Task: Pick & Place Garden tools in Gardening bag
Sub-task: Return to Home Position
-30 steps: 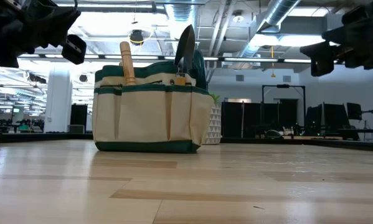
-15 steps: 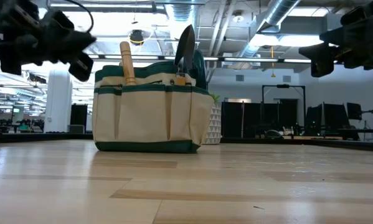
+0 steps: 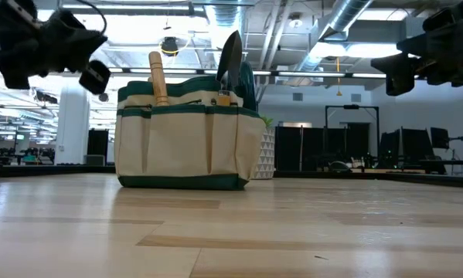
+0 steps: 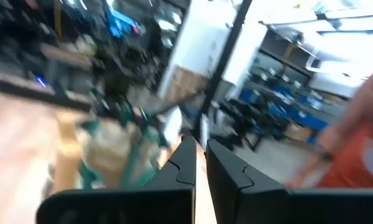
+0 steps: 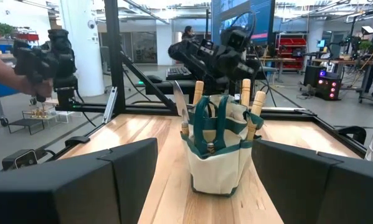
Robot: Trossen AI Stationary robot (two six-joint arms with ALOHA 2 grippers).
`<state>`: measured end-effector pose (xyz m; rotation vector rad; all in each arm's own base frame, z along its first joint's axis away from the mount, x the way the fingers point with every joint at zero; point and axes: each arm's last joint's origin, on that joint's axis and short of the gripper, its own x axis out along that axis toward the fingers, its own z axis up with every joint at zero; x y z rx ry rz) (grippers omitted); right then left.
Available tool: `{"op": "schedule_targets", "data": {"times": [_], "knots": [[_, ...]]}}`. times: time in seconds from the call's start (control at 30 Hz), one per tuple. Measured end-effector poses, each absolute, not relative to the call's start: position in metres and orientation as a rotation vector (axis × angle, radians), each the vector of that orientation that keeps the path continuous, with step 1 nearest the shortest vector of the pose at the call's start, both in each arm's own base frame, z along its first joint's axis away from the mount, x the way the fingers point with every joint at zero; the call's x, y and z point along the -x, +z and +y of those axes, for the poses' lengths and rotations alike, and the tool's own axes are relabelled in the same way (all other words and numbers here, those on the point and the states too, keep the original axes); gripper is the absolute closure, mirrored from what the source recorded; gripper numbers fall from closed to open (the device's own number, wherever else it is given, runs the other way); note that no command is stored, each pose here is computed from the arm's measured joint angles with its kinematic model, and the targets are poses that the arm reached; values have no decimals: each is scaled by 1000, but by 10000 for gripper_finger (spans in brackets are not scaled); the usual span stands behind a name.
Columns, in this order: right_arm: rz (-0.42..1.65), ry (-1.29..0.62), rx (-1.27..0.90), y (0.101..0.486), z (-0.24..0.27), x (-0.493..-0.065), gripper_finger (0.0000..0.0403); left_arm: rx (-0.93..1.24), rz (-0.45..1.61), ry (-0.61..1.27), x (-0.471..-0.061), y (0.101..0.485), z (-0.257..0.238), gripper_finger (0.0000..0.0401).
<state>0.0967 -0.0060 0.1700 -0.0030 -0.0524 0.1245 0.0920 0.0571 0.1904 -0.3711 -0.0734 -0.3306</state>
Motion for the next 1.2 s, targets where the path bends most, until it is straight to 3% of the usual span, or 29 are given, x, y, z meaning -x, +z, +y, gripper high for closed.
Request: {"op": "schedule_targets", "data": {"times": [0.23, 0.47, 0.7, 1.2], "knots": [[-52, 125, 3, 170, -6, -97, 149, 329, -210, -254, -89, 202, 49, 396], [-52, 125, 3, 170, -6, -97, 149, 352, -276, -504, -81, 215, 21, 396], [-52, 125, 3, 170, -6, -97, 149, 328, -331, -627, -70, 220, 7, 396], [-52, 125, 3, 170, -6, -97, 149, 249, -327, -548, -79, 214, 11, 396]]}}
